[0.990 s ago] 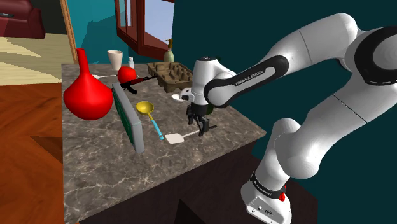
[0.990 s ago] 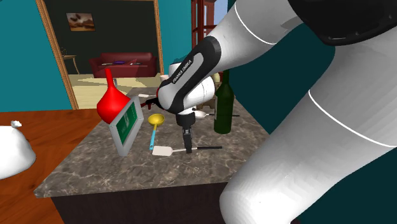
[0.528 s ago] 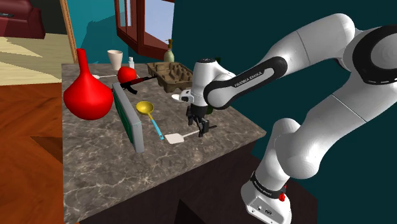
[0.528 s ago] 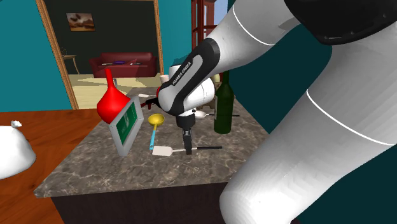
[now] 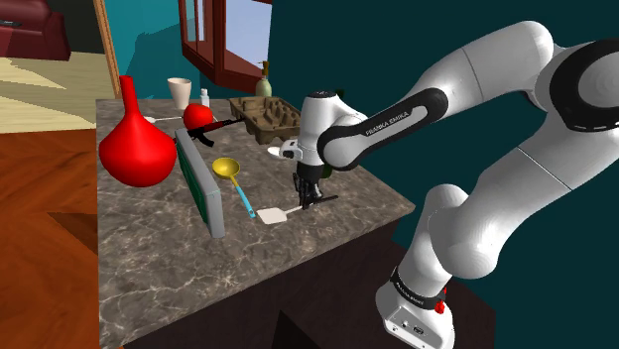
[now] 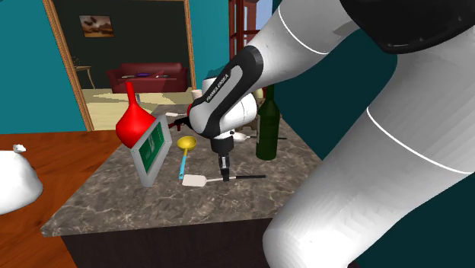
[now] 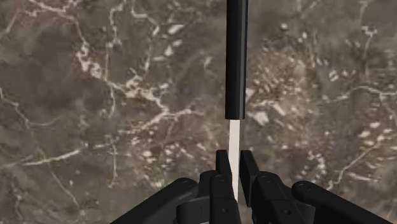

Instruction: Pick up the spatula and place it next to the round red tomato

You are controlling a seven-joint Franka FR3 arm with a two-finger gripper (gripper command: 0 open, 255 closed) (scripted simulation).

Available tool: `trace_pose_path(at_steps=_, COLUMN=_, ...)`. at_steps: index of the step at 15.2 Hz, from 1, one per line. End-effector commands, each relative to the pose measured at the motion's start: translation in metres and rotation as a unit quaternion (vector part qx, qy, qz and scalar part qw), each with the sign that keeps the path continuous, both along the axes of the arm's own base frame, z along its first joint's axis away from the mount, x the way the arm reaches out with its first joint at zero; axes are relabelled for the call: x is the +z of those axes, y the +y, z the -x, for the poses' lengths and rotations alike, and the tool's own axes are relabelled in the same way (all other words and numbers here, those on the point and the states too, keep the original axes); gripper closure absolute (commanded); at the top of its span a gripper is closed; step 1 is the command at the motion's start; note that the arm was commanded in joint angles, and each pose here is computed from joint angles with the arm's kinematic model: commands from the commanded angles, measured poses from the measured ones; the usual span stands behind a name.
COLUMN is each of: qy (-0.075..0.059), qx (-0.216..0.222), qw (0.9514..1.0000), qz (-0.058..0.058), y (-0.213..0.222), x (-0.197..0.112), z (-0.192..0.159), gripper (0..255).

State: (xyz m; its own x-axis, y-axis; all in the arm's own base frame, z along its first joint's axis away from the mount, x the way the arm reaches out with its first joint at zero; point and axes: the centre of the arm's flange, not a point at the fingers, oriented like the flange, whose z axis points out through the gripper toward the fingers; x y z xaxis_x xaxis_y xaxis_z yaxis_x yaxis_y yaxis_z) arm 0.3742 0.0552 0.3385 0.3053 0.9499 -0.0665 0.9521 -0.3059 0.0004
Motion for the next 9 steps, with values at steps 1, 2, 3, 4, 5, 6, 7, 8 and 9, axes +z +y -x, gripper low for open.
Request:
trace_pose_path(at_steps=1, qy=0.000, qx=0.000, qw=1.0000, qz=0.000, y=0.000, x=0.000, z=0.000, gripper=255)
trace_pose_path(at_steps=2, qy=0.000, qx=0.000, qw=1.0000, qz=0.000, y=0.000, x=0.000, z=0.000, gripper=255)
trace_pose_path(at_steps=3, qy=0.000, qx=0.000, qw=1.0000, qz=0.000, y=0.000, x=0.000, z=0.000, gripper=255)
trace_pose_path(at_steps=4, qy=0.000, qx=0.000, qw=1.0000, qz=0.000, y=0.000, x=0.005, z=0.000, gripper=255)
trace_pose_path(at_steps=5, qy=0.000, qx=0.000, qw=1.0000, qz=0.000, y=0.000, x=0.011, z=0.000, gripper=255)
trace_pose_path(at_steps=6, qy=0.000, qx=0.000, qw=1.0000, qz=0.000, y=0.000, x=0.016, z=0.000, gripper=255)
trace_pose_path(at_steps=7, qy=0.000, qx=0.000, qw=1.0000, qz=0.000, y=0.000, x=0.021, z=0.000, gripper=255)
trace_pose_path(at_steps=8, qy=0.000, qx=0.000, qw=1.0000, qz=0.000, y=0.000, x=0.026, z=0.000, gripper=255)
trace_pose_path(at_steps=9, qy=0.000, qx=0.000, qw=1.0000, qz=0.000, y=0.000, x=0.032, z=0.000, gripper=255)
